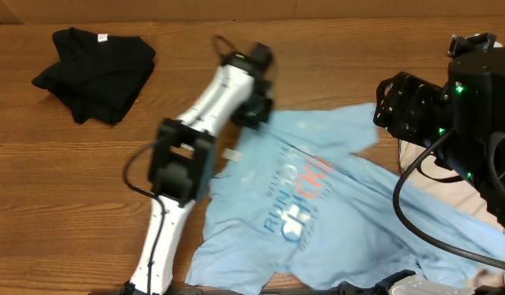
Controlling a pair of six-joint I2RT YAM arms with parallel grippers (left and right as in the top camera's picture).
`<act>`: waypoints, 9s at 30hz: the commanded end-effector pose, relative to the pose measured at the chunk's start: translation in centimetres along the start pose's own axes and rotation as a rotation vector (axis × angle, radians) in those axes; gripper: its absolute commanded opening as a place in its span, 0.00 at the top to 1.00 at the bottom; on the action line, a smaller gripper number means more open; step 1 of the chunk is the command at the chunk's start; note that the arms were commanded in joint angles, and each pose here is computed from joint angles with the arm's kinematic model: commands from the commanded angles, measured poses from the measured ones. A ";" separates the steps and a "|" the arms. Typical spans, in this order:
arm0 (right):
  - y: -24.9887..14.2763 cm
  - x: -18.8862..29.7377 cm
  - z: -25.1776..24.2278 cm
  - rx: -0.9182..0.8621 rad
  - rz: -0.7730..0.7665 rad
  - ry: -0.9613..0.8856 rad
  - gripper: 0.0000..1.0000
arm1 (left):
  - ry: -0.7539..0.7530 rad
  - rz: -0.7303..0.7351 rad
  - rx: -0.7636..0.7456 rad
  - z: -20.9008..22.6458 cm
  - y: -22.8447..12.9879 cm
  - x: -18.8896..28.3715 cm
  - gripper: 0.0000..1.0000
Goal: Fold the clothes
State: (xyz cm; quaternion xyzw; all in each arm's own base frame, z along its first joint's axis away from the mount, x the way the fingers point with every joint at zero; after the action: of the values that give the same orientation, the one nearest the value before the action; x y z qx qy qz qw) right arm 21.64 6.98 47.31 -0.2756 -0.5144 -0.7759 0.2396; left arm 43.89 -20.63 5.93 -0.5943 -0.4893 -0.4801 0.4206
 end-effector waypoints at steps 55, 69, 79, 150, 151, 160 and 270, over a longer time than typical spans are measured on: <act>-6.8 -15.8 -0.1 -0.028 0.416 -0.223 0.11 | -0.015 -0.601 0.225 15.5 10.6 11.7 0.95; -14.8 -26.5 -6.8 0.030 0.589 -0.212 0.80 | -0.117 -0.406 0.018 10.0 3.1 21.2 0.79; -19.9 -32.3 -11.5 -0.036 0.730 -0.131 0.80 | -0.168 -0.599 -0.062 6.3 -2.3 31.3 0.71; -11.3 -30.9 -13.2 -0.169 0.744 0.042 0.65 | 0.309 -0.135 0.149 14.6 -1.4 -0.4 0.96; -11.8 -31.0 -13.3 -0.152 0.755 0.046 0.64 | 0.280 -0.147 0.180 15.7 -1.2 -0.2 0.96; -16.7 -33.3 -12.2 -0.008 0.766 0.108 0.61 | -0.038 -0.267 0.114 15.7 2.1 4.1 0.84; -6.4 -27.0 -10.5 -0.119 0.619 0.155 0.81 | 0.450 0.129 0.413 15.2 -7.1 1.2 0.96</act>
State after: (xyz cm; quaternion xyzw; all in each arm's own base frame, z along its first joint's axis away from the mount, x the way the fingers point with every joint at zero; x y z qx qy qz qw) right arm 35.92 0.90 23.32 -0.3604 -0.3440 -0.7318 0.4651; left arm 38.67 -6.86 5.62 -0.4639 -0.4478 -0.4132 0.6431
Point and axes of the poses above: each gripper's point midway between its finger pads, its own x axis back along the fingers, its own z axis along the line the jaws close on, y = z × x, the point moved 6 cm from there along x, back along the fingers, and after that the axes turned 1 degree about x, right-handed, at the moved point
